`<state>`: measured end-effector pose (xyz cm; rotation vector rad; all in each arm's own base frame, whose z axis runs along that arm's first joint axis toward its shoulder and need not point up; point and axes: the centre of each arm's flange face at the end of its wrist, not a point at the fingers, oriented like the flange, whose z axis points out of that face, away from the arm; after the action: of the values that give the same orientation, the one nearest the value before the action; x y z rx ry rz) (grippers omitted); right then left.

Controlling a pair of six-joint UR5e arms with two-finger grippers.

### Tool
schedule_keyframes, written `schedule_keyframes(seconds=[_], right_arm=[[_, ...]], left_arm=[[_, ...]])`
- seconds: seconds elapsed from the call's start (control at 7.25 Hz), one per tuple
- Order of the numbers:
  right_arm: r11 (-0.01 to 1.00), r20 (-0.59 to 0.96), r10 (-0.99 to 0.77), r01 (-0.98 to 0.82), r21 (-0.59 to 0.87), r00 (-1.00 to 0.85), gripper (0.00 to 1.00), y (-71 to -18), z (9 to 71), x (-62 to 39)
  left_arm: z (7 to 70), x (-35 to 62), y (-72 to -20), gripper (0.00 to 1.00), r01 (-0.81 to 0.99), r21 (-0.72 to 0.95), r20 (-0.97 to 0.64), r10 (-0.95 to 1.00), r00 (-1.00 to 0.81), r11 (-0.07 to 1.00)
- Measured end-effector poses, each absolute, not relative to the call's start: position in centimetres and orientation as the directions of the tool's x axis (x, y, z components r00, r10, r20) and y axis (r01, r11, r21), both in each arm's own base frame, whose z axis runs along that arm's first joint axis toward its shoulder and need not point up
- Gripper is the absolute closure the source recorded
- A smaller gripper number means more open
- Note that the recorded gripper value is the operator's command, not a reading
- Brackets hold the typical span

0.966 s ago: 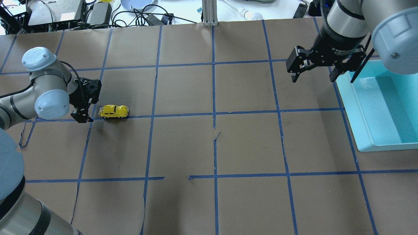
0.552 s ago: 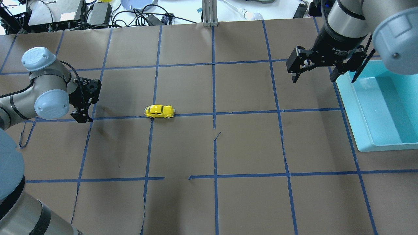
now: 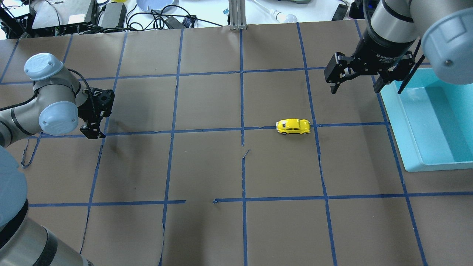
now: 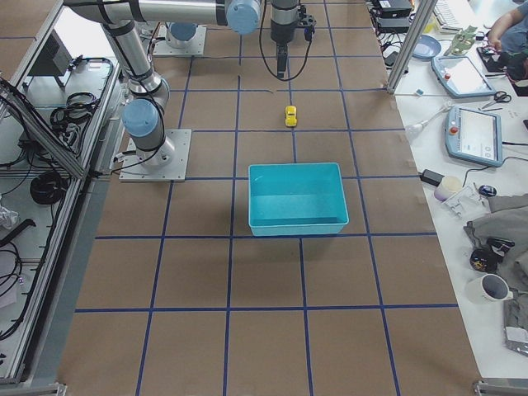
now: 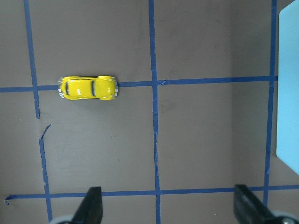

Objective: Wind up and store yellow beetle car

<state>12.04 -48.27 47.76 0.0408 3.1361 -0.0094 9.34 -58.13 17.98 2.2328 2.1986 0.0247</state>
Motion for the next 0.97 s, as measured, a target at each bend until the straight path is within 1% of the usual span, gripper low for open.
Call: schedule_keyframes(seconds=[0.28, 0.41, 0.55, 0.83, 0.97], right_arm=[[0.999, -0.006, -0.046, -0.047, 0.003, -0.999, 0.0, -48.8, 47.2, 11.6], [0.992, -0.013, -0.128, -0.128, 0.01, -0.992, 0.0, -49.4, 46.7, 10.6], [0.967, -0.02, -0.253, -0.254, 0.014, -0.967, 0.0, -50.3, 45.8, 9.5], [0.833, -0.033, -0.551, -0.552, 0.025, -0.834, 0.0, -52.1, 43.6, 8.1], [0.765, -0.036, -0.643, -0.644, 0.024, -0.765, 0.0, -52.9, 42.3, 7.8]], left_arm=[[18.1, 9.3, -58.2, 0.0, 1.0, 0.017, 0.004, 1.0, 0.013, -0.013], [18.1, 9.3, -58.2, 0.0, 1.0, 0.017, 0.004, 1.0, 0.009, -0.009], [18.1, 9.3, -58.1, 0.0, 1.0, 0.017, 0.003, 1.0, 0.001, -0.001], [18.4, 9.2, -58.1, 0.0, 1.0, 0.017, -0.001, 1.0, -0.024, 0.024], [18.8, 8.9, -58.2, 0.0, 0.998, 0.012, -0.011, 0.998, -0.068, 0.068]])
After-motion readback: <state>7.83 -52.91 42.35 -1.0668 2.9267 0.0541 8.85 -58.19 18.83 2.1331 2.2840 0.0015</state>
